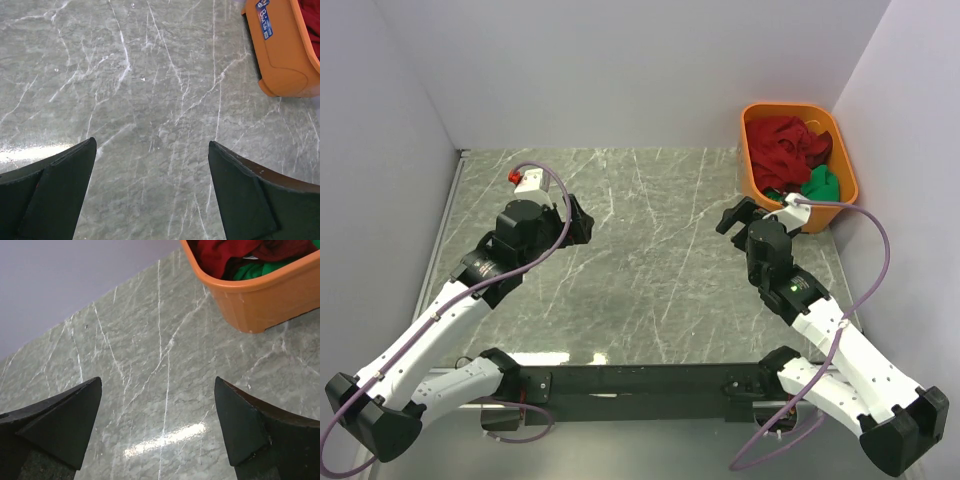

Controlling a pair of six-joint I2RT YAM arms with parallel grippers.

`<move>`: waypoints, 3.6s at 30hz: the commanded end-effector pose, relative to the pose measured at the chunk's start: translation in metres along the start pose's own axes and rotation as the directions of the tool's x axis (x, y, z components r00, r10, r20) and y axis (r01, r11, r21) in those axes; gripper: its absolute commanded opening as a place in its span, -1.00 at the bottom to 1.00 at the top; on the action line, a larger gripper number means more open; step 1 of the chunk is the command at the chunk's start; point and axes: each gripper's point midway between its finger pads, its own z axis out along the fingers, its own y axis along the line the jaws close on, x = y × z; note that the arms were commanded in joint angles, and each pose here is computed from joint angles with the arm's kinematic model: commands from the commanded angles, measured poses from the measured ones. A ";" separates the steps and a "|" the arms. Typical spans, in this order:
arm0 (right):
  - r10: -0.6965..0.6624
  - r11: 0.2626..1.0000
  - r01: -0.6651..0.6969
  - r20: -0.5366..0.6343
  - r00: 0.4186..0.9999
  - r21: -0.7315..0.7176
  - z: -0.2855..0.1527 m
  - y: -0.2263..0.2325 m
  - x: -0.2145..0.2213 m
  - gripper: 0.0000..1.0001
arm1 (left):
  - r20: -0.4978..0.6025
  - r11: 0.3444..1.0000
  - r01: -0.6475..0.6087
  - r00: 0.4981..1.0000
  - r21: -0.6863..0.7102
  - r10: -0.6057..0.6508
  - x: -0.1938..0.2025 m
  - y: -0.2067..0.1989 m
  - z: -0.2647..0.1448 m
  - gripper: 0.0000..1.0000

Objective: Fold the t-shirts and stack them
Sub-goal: Grab the tshirt from the pile, then move the tshirt to the center of the board

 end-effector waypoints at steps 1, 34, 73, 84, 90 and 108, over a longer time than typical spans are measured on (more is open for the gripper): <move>0.018 1.000 -0.019 0.062 0.998 0.016 -0.004 -0.001 -0.021 0.98 | 0.053 1.000 0.011 0.999 0.010 -0.012 -0.013 -0.003 -0.003 0.99; 0.026 0.868 0.045 -0.135 0.991 0.494 0.200 -0.094 -0.107 0.81 | -0.016 0.999 0.029 0.999 0.041 -0.028 -0.015 -0.016 -0.008 0.98; 0.030 0.984 -0.089 0.347 0.937 0.155 0.123 0.022 -0.323 -1.00 | -0.022 0.999 0.033 0.999 0.020 -0.033 -0.017 -0.017 0.002 0.95; 0.096 0.990 -0.009 0.631 0.770 -0.140 0.011 0.098 -0.425 -1.00 | -0.011 0.999 0.035 0.999 0.018 -0.035 -0.020 -0.017 0.002 0.95; 0.192 0.949 0.065 0.729 0.658 -0.309 -0.071 0.148 -0.456 -1.00 | -0.005 0.999 0.036 0.999 0.007 -0.036 -0.021 -0.015 0.002 0.95; 0.524 0.675 0.183 0.639 0.562 -0.714 -0.206 0.255 -0.462 -1.00 | 0.045 0.998 0.055 0.997 0.004 -0.055 -0.034 -0.011 -0.007 0.96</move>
